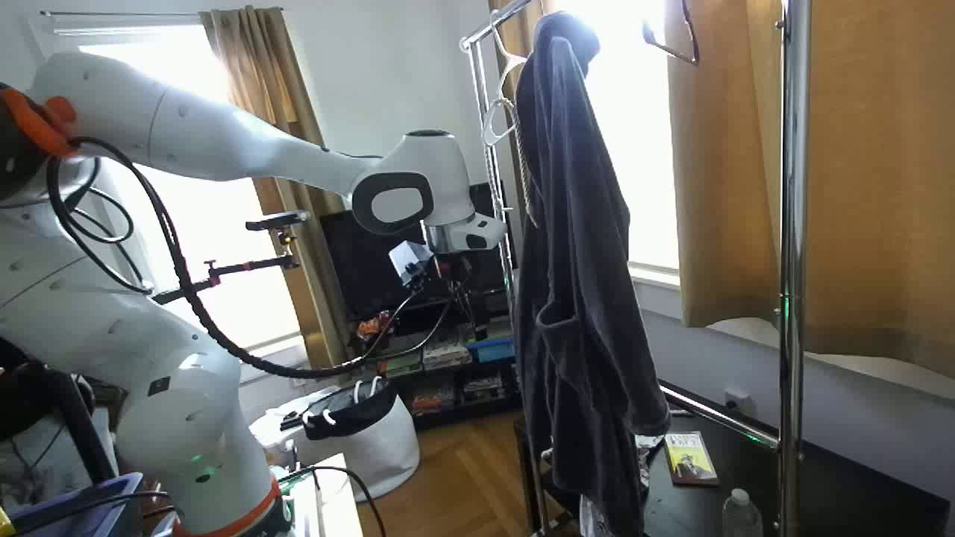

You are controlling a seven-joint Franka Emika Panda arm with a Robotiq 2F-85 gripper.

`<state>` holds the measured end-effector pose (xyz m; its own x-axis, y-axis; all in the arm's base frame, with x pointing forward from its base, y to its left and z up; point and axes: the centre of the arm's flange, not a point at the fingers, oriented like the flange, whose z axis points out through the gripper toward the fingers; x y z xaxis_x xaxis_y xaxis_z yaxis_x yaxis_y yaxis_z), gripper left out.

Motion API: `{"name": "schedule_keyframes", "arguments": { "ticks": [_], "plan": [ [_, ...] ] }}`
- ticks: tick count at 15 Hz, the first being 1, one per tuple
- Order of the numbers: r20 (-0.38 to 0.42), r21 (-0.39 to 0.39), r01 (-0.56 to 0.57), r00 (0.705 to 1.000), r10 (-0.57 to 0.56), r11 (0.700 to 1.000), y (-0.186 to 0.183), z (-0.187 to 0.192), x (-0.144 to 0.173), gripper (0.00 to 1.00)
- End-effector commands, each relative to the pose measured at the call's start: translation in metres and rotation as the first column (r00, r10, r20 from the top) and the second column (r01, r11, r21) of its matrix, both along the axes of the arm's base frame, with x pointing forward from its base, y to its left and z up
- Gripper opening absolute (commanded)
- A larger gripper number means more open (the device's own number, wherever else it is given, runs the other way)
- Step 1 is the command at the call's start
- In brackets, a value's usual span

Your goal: Move the black hanger to the bottom rail

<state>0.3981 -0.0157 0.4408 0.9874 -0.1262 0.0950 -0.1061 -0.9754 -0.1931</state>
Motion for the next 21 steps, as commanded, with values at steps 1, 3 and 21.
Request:
{"name": "schedule_keyframes", "arguments": {
  "ticks": [1,3,21],
  "plan": [
    [-0.001,0.000,0.000,1.000,0.000,1.000,0.000,0.000,0.000,1.00],
    [-0.001,0.000,0.000,1.000,0.000,1.000,0.000,-0.001,0.000,1.00],
    [0.460,-0.110,0.233,0.874,-0.158,0.966,-0.067,0.166,-0.054,1.00]
  ]
}}
